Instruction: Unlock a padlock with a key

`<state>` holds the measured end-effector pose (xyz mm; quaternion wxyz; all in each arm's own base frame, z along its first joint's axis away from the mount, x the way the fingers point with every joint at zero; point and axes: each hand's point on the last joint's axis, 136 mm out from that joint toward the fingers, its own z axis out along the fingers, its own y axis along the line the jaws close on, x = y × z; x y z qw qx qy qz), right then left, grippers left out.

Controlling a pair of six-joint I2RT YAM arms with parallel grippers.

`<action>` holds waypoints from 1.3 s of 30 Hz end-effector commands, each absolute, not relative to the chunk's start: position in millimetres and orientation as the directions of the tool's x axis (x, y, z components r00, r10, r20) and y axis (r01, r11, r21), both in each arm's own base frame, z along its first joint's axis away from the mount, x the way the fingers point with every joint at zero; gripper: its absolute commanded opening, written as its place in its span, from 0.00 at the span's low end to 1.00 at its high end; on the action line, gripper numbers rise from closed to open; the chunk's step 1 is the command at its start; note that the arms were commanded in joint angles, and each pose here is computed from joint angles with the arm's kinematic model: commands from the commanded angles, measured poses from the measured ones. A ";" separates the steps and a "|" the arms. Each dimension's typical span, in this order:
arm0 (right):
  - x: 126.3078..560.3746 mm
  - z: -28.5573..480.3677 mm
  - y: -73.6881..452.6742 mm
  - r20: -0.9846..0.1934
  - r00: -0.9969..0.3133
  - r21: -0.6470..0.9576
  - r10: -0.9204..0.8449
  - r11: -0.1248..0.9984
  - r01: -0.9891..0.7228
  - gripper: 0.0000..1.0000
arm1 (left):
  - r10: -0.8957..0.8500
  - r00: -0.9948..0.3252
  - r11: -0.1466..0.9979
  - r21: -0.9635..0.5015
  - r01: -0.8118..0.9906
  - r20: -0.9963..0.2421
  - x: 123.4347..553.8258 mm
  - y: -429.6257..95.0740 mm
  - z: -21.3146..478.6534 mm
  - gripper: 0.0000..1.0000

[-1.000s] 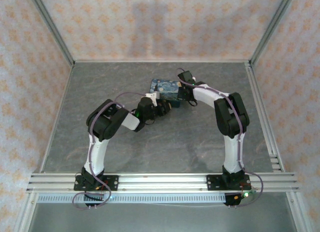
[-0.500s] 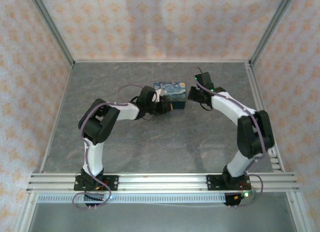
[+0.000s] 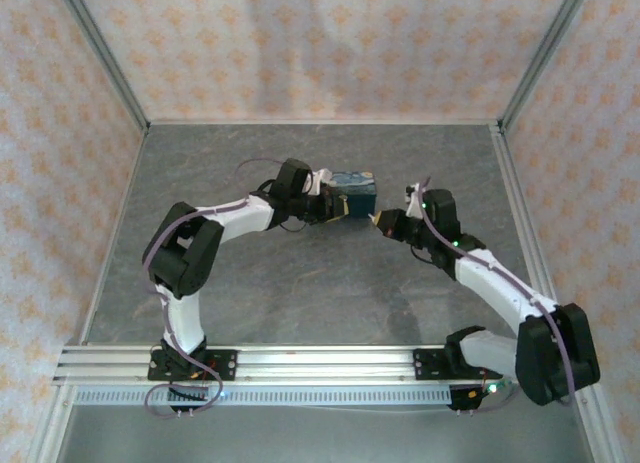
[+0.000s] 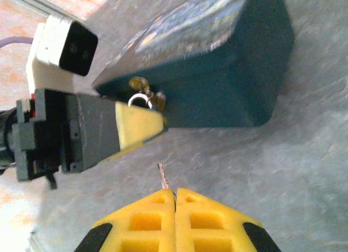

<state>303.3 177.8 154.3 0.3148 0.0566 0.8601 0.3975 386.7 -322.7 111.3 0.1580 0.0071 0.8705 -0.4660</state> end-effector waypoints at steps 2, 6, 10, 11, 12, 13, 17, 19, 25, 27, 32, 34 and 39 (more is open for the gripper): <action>300.2 180.6 186.5 -0.486 -0.762 0.813 0.429 0.541 -0.214 0.00 | -0.154 -0.938 0.500 -0.843 0.197 -0.311 391.7 -328.4 146.6 0.16; 298.1 167.4 183.4 -0.442 -0.753 0.843 0.487 0.513 -0.163 0.00 | -0.189 -0.929 0.480 -0.855 0.194 -0.317 393.8 -328.1 152.5 0.17; 299.3 158.1 191.1 -0.443 -0.739 0.843 0.508 0.517 -0.150 0.00 | -0.217 -0.924 0.471 -0.863 0.184 -0.315 395.1 -327.8 152.7 0.17; 300.8 156.0 193.2 -0.436 -0.737 0.848 0.517 0.511 -0.143 0.00 | -0.227 -0.922 0.465 -0.867 0.180 -0.313 395.9 -327.7 153.0 0.17; 302.9 154.8 195.4 -0.428 -0.730 0.857 0.533 0.495 -0.142 0.00 | -0.236 -0.921 0.458 -0.871 0.177 -0.311 396.7 -328.3 153.7 0.17; 305.5 154.7 196.4 -0.420 -0.720 0.867 0.553 0.478 -0.139 0.00 | -0.241 -0.920 0.453 -0.874 0.175 -0.310 397.5 -328.6 154.1 0.18; 315.4 146.2 201.7 -0.389 -0.700 0.887 0.598 0.449 -0.109 0.00 | -0.265 -0.917 0.438 -0.885 0.160 -0.297 399.4 -329.8 152.2 0.18; 320.2 142.7 204.9 -0.372 -0.695 0.896 0.616 0.433 -0.095 0.00 | -0.275 -0.918 0.424 -0.893 0.151 -0.285 400.1 -331.4 150.5 0.18; 331.2 136.0 213.1 -0.315 -0.689 0.930 0.653 0.356 -0.087 0.00 | -0.298 -0.915 0.398 -0.907 0.138 -0.270 402.3 -332.9 147.3 0.18; 333.1 133.5 216.6 -0.302 -0.692 0.936 0.655 0.342 -0.085 0.00 | -0.302 -0.915 0.389 -0.911 0.138 -0.268 402.0 -333.5 148.3 0.17; 337.5 133.7 223.1 -0.283 -0.695 0.947 0.662 0.306 -0.094 0.00 | -0.310 -0.913 0.381 -0.915 0.136 -0.264 402.2 -334.0 148.5 0.18; 338.3 134.9 224.2 -0.278 -0.695 0.950 0.663 0.295 -0.099 0.00 | -0.313 -0.912 0.377 -0.916 0.138 -0.266 403.0 -334.2 149.8 0.18; 337.2 138.4 225.9 -0.277 -0.698 0.954 0.660 0.276 -0.117 0.00 | -0.316 -0.911 0.373 -0.917 0.139 -0.266 404.0 -334.5 149.5 0.18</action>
